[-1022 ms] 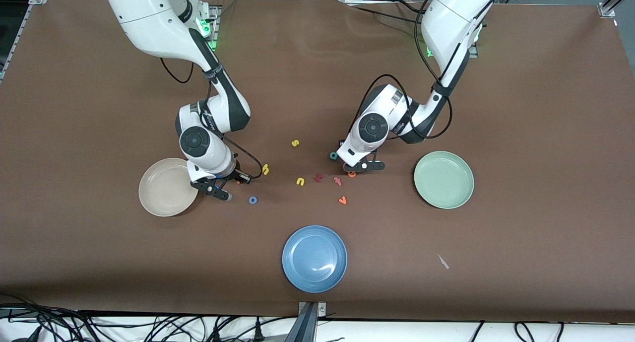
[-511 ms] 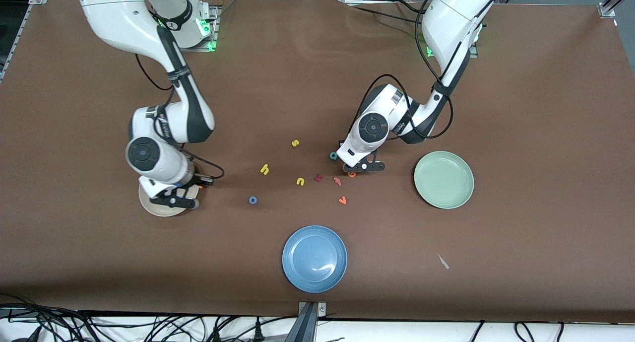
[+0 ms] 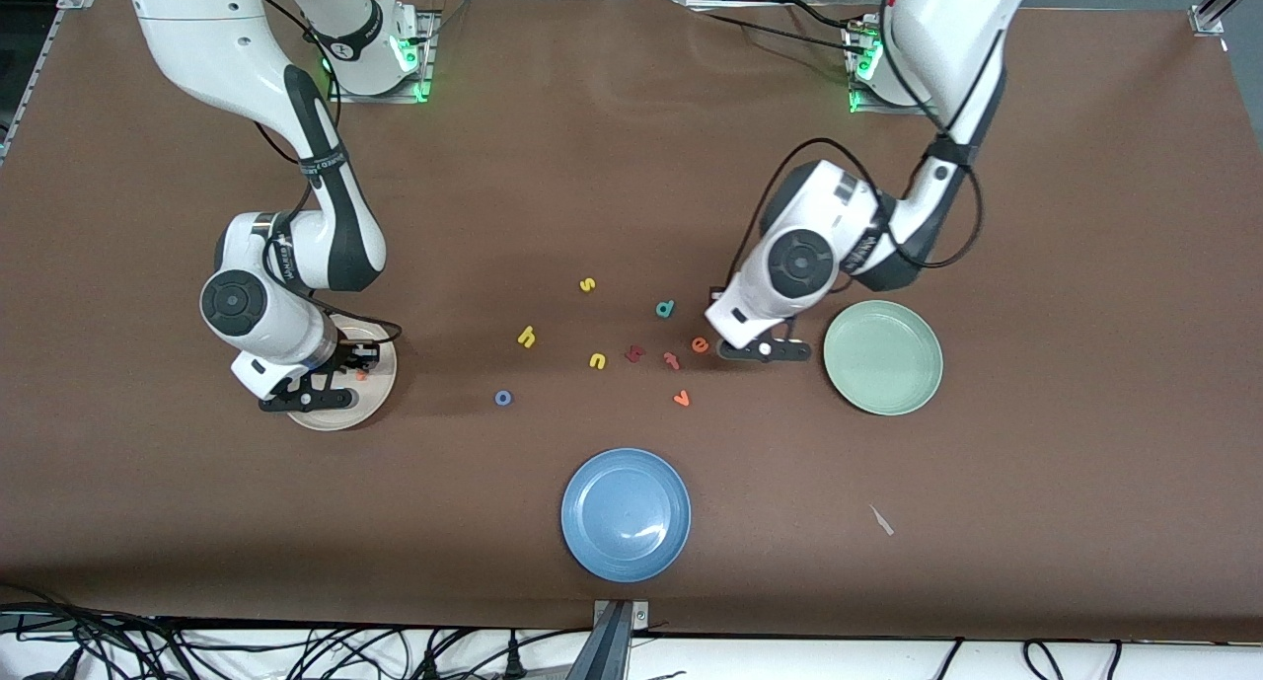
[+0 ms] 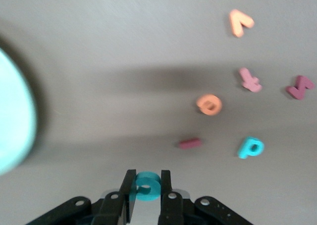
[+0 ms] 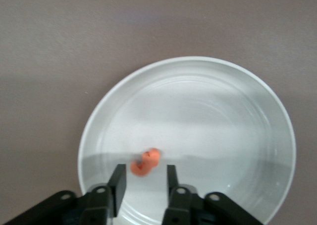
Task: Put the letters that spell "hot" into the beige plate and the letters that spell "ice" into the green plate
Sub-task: 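Carry the 3 to the beige plate while the left gripper carries the c, then open both grippers to drop the 3 and the c onto the plates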
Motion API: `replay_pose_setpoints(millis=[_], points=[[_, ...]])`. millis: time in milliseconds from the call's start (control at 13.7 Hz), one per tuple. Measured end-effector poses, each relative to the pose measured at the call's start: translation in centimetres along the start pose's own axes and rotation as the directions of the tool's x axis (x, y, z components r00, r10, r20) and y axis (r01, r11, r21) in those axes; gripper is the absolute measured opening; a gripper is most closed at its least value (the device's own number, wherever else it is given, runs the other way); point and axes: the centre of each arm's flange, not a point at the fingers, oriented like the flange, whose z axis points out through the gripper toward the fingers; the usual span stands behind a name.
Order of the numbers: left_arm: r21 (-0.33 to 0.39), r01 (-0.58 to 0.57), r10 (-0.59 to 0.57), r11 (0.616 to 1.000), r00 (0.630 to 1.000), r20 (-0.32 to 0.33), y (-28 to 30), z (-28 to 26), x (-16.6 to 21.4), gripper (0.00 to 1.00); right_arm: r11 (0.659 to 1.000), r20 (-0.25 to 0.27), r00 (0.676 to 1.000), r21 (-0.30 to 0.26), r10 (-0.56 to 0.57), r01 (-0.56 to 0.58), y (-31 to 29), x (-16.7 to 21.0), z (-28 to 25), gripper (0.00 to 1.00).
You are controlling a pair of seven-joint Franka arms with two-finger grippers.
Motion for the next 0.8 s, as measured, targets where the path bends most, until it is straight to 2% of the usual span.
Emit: replay_pose_setpoints(millis=[365,584,803], points=[[0.041,-0.181,0.181,0.983,0.983,-0.009,-9.5,-0.9,3.1,0.21,0.994,-0.024,0.998,0.096,0.063,-0.061,-7.3,-0.5,-2.4,0.98],[0.071,-0.268,0.268,0.961,0.963,0.012,-15.0,-0.3,4.2,0.21,0.981,-0.008,0.989,0.122,0.149,-0.147,-12.7,-1.6,-2.7,1.0],[0.08,-0.278,0.274,0.957,0.96,0.052,-18.7,1.6,4.5,0.21,0.954,0.019,0.961,0.115,0.276,-0.276,-16.4,-2.8,-2.0,1.0]])
